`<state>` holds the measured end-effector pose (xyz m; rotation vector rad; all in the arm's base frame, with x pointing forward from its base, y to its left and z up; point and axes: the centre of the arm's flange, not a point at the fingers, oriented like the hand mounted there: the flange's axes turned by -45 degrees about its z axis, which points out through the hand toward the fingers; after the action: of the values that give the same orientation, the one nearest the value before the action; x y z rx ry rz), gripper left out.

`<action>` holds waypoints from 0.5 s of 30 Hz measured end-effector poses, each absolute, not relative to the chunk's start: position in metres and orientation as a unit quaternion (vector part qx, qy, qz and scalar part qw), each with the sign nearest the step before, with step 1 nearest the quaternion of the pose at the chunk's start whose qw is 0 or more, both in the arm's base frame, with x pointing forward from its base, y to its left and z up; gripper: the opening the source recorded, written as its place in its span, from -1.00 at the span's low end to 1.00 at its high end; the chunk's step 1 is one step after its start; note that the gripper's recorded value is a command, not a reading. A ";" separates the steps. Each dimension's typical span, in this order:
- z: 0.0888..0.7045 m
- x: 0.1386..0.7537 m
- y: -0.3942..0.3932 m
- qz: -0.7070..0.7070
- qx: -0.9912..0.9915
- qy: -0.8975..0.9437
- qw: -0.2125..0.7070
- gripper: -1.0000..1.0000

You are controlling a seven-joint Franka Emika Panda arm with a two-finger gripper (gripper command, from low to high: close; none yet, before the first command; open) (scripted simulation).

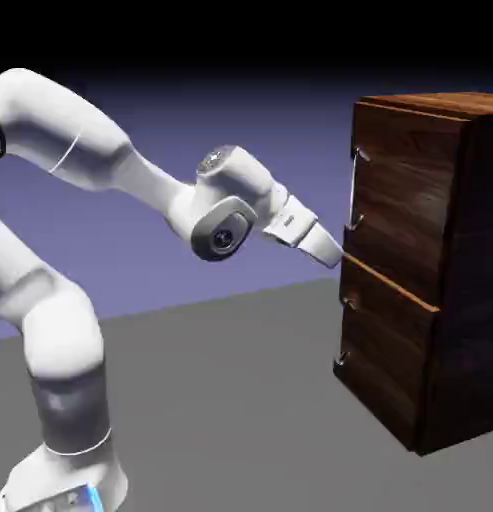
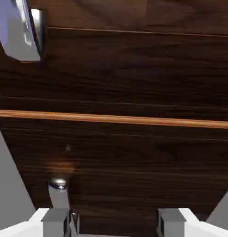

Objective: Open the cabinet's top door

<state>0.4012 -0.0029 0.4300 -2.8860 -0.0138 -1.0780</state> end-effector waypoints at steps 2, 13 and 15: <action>0.407 0.408 -0.007 -0.320 -0.946 0.011 0.053 0.00; 0.275 0.418 -0.027 -0.165 -0.976 0.097 0.104 0.00; 0.255 0.415 -0.032 -0.144 -0.978 0.112 0.101 0.00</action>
<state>0.4149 -0.0319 0.2549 -2.8889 0.3300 -0.4253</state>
